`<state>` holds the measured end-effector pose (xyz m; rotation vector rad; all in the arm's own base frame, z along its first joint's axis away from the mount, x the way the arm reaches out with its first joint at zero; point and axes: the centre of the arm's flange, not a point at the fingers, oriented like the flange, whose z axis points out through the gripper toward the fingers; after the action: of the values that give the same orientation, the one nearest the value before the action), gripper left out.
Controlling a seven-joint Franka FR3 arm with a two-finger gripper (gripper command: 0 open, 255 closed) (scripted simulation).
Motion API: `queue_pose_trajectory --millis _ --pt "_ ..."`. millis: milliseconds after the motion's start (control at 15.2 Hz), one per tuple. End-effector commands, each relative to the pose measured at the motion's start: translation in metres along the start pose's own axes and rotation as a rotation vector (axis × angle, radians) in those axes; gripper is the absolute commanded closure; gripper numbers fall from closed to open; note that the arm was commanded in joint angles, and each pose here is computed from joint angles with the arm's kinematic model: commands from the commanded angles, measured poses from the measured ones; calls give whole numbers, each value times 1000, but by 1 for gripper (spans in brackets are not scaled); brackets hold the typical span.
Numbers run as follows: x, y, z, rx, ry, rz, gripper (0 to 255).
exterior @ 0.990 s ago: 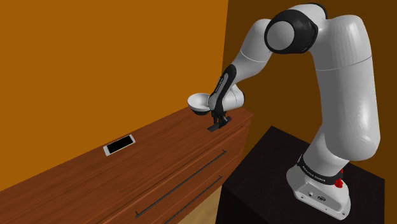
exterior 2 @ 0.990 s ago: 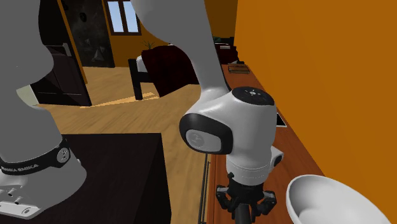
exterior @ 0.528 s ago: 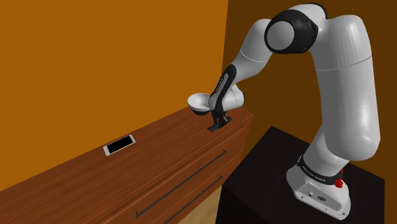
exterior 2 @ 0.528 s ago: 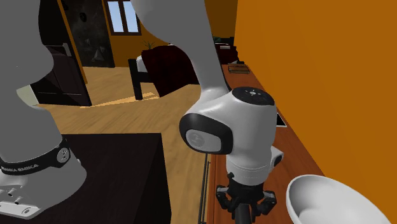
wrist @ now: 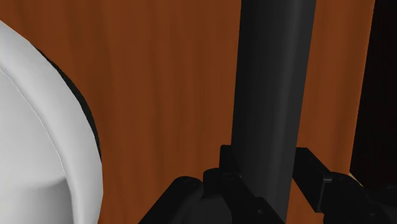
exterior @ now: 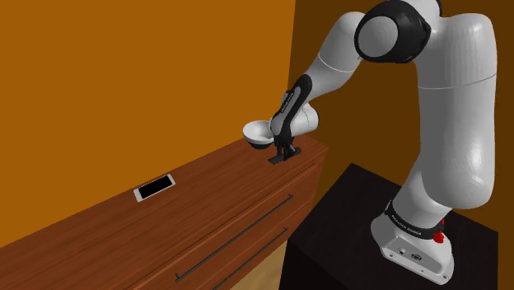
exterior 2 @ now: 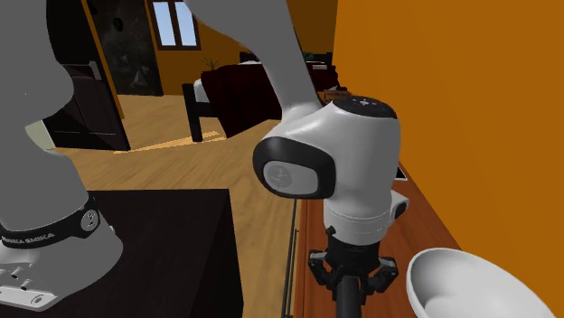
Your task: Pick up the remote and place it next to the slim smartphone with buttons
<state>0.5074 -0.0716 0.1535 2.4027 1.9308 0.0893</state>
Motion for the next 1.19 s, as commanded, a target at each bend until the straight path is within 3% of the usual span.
queue_pose_trajectory --millis 0,528,1122 --pt "0 1 -11 0 0 0 255" --pt "1 4 -52 0 0 0 255" --pt "119 15 -50 0 0 0 255"
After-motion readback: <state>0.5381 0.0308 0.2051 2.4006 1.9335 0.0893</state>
